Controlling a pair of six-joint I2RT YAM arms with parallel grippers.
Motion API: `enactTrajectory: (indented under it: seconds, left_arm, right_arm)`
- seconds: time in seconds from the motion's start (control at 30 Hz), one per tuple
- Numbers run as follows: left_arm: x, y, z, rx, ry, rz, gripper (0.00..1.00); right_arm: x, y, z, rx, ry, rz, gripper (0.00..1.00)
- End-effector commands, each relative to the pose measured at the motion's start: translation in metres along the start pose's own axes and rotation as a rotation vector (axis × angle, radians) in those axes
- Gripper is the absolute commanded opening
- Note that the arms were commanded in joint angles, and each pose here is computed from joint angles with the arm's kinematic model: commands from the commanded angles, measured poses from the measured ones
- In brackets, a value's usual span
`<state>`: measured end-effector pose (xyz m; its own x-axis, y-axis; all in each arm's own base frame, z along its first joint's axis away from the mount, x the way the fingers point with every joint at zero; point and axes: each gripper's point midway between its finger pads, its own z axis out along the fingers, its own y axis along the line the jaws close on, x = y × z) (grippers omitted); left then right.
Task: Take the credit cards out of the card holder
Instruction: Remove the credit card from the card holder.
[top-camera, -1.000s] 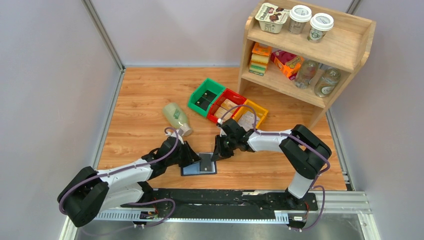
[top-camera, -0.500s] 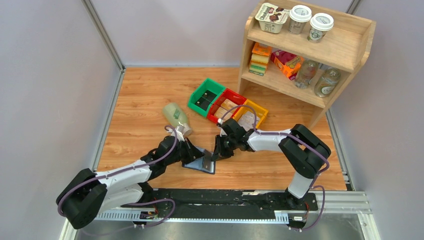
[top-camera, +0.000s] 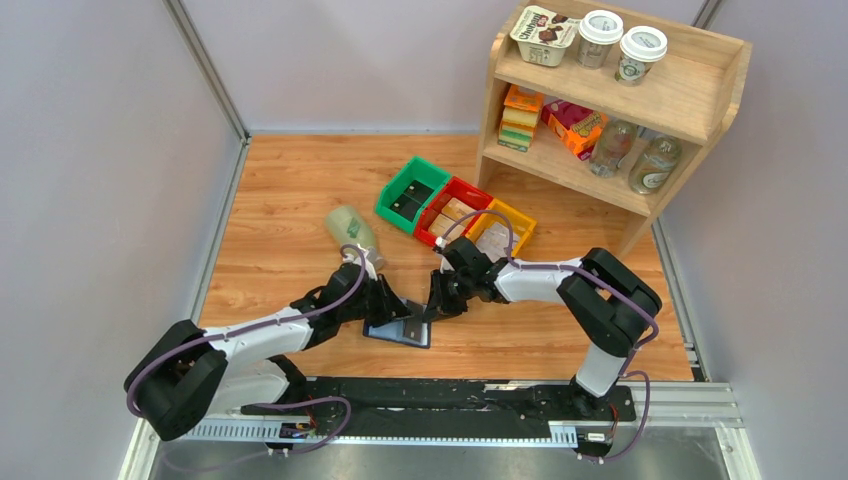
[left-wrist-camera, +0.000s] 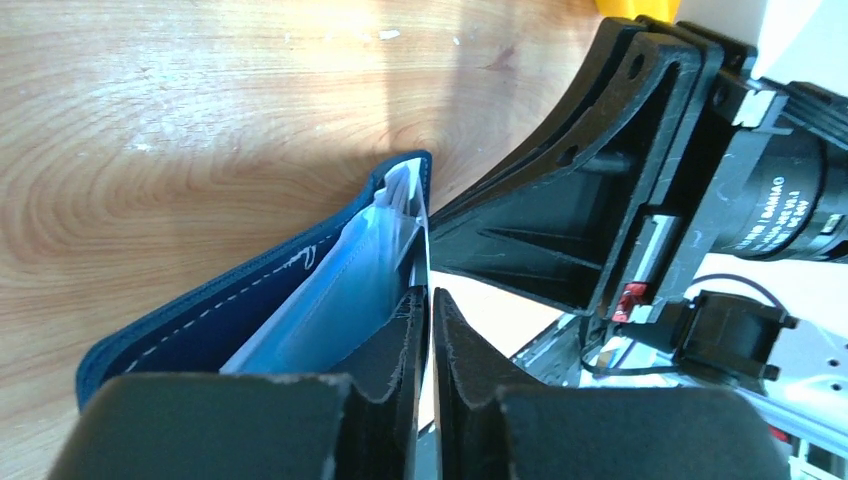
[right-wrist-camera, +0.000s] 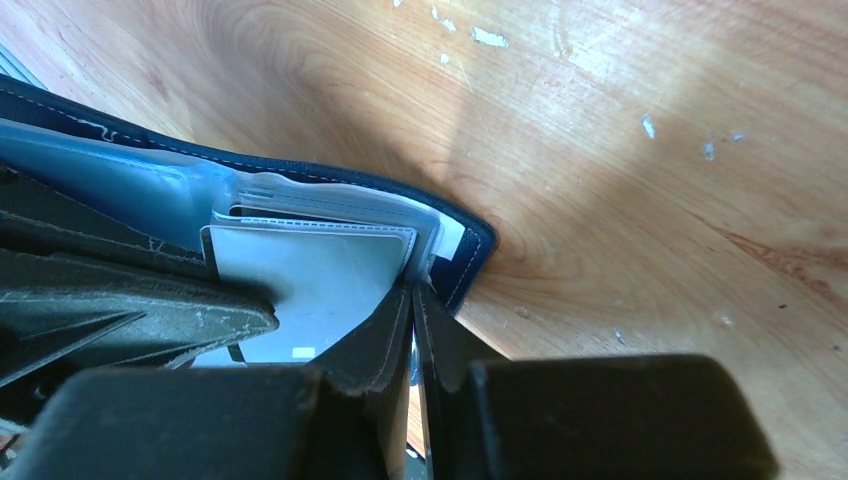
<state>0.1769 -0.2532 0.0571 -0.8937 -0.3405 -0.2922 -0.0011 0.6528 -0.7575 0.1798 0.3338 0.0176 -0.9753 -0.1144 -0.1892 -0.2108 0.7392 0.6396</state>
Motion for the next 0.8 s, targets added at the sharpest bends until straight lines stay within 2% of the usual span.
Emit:
enactTrajectory:
  seconds: [0.0,0.1,0.27,0.63,0.77]
  left_arm:
    - [-0.008,-0.029,-0.008,0.076,-0.003,0.057,0.10]
    - [-0.012,-0.030,-0.013,0.074,-0.020,0.057,0.04]
    - [-0.016,-0.027,-0.024,0.054,-0.043,0.048,0.04]
    - [-0.019,0.022,-0.050,-0.206,-0.052,0.105,0.03]
    - [-0.017,0.031,-0.052,-0.226,-0.051,0.102,0.03]
  right_arm:
    - [0.023,-0.053,0.016,0.183,0.047,0.020,0.13]
    - [0.030,-0.064,0.021,0.215,0.068,0.032,0.13]
    - [0.037,-0.079,0.025,0.261,0.095,0.048,0.11]
    - [0.037,-0.088,0.026,0.302,0.100,0.054,0.10]
    - [0.034,-0.085,0.026,0.291,0.097,0.045,0.10]
